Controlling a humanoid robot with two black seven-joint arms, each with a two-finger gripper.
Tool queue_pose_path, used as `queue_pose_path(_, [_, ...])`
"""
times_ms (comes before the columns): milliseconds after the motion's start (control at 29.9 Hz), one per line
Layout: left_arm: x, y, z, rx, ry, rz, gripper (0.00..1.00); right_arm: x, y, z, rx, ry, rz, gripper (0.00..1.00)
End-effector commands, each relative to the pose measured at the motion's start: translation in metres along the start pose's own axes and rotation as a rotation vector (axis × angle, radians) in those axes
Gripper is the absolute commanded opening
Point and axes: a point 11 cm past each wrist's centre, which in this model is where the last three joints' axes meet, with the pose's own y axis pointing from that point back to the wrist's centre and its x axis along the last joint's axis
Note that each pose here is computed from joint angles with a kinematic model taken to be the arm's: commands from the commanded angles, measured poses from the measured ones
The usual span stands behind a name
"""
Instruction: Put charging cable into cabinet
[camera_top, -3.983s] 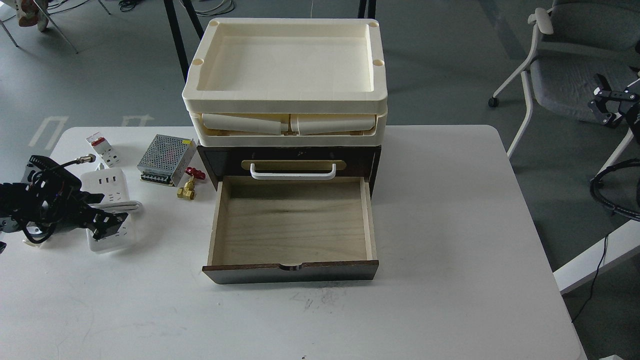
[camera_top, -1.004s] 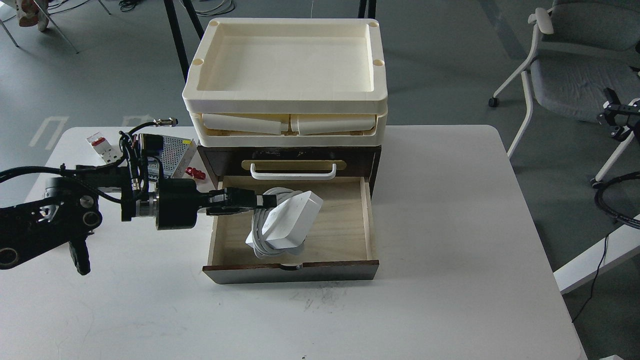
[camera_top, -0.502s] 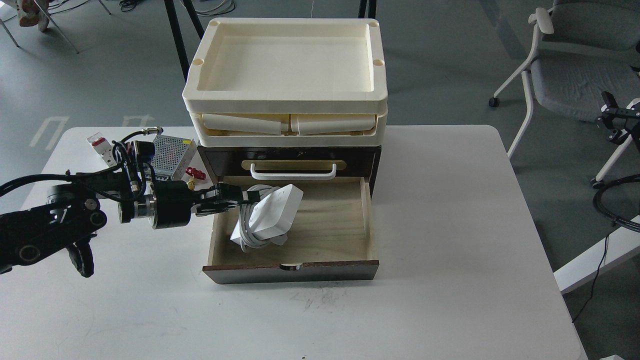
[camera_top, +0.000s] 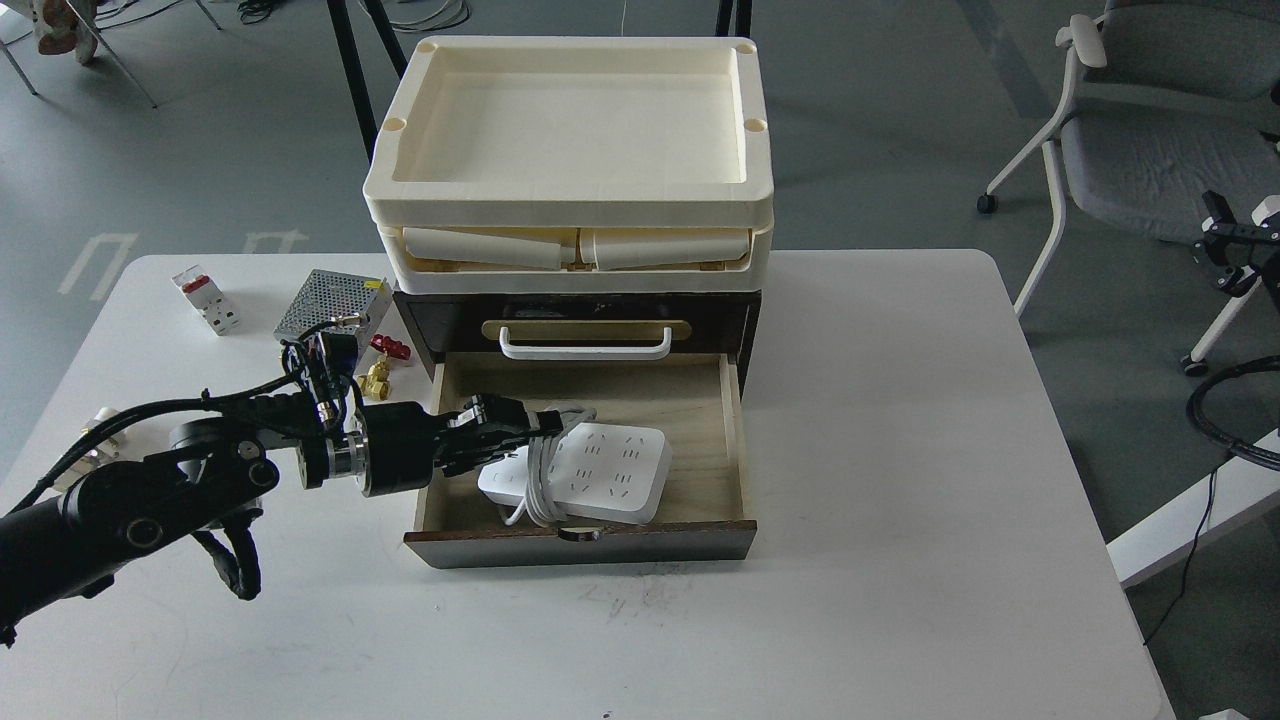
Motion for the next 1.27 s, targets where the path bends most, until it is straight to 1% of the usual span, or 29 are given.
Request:
queue_pose_path(0, [0.002,-0.003,0.005,-0.046,0.069,0.03,0.69,0.0,0.0,0.0,0.0,0.001,0.0,1.0])
queue_pose_path(33, [0.004,-0.003,0.008,-0.061,0.09,0.043,0.79,0.0,0.0,0.0,0.0,0.001,0.0,1.0])
queue_pose_path(134, [0.009,0.0,0.01,-0.085,0.136,0.072,0.86,0.001,0.001,0.002,-0.003,-0.001,0.002,1.0])
queue_pose_path(234, [0.016,0.009,0.009,-0.088,0.155,0.102,0.88,0.002,0.002,0.001,-0.003,0.0,0.004,1.0])
queue_pose_path(335, [0.032,0.036,0.002,-0.066,0.167,0.169,0.89,0.003,0.002,0.0,0.0,0.0,0.007,1.0])
queue_pose_path(636, [0.052,0.108,-0.026,-0.034,0.226,0.358,0.94,0.004,0.003,0.004,-0.004,-0.004,0.013,1.0])
queue_pose_path(703, [0.065,0.13,-0.024,-0.06,0.242,0.439,0.95,0.003,0.002,0.003,0.003,-0.012,0.01,1.0])
queue_pose_path(803, [0.099,0.178,-0.03,-0.107,0.302,0.648,0.97,-0.004,-0.001,-0.001,0.02,-0.033,-0.006,1.0])
queue_pose_path(904, [0.132,0.237,-0.044,-0.136,0.354,0.895,0.98,-0.028,-0.011,-0.006,0.034,-0.065,-0.072,1.0])
queue_pose_path(937, [0.139,0.257,-0.05,-0.136,0.366,0.973,0.98,-0.041,-0.016,-0.007,0.039,-0.077,-0.108,1.0])
queue_pose_path(971, [0.146,0.268,-0.05,-0.143,0.366,1.023,0.98,-0.054,-0.02,-0.009,0.045,-0.089,-0.14,1.0])
queue_pose_path(1038, [0.174,0.267,-0.027,-0.201,0.334,1.067,0.98,-0.08,-0.029,-0.013,0.056,-0.114,-0.207,1.0])
queue_pose_path(1105, [0.19,0.26,-0.005,-0.25,0.309,1.07,0.99,-0.101,-0.033,-0.008,0.055,-0.148,-0.253,1.0])
queue_pose_path(1172, [0.197,0.256,0.006,-0.28,0.298,1.068,0.99,-0.114,-0.036,-0.002,0.059,-0.181,-0.272,1.0])
queue_pose_path(1238, [0.199,0.252,0.01,-0.301,0.302,1.064,0.99,-0.121,-0.04,-0.004,0.083,-0.218,-0.276,1.0])
